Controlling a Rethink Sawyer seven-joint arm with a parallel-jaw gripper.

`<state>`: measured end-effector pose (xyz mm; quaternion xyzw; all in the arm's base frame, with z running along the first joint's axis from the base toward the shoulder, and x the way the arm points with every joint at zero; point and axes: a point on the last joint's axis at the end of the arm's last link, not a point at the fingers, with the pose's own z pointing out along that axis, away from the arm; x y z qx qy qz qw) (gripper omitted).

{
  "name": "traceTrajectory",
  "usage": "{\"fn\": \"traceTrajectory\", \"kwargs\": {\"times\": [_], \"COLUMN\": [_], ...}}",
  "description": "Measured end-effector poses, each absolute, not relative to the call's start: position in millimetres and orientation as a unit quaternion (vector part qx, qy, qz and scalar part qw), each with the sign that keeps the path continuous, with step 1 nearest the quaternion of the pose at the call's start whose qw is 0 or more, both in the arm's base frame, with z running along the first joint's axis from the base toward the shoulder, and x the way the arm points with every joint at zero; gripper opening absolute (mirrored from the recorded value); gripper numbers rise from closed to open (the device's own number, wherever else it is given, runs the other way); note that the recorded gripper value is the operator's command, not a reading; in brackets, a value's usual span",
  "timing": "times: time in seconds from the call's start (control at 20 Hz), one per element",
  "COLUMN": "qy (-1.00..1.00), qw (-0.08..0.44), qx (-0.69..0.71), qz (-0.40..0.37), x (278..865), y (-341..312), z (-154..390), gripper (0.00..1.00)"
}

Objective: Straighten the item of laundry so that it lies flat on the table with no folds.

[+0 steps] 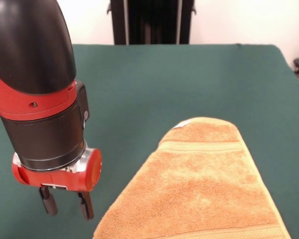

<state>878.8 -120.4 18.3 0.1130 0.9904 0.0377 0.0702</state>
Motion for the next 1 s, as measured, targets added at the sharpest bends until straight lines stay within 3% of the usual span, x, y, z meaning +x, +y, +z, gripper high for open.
{"fn": "traceTrajectory", "kwargs": {"times": [1.0], "qy": [0.985], "qw": [0.092], "qx": [0.128], "qz": [0.065], "x": [887.5], "y": [-114.6], "z": [11.7], "gripper": [1.0]}}
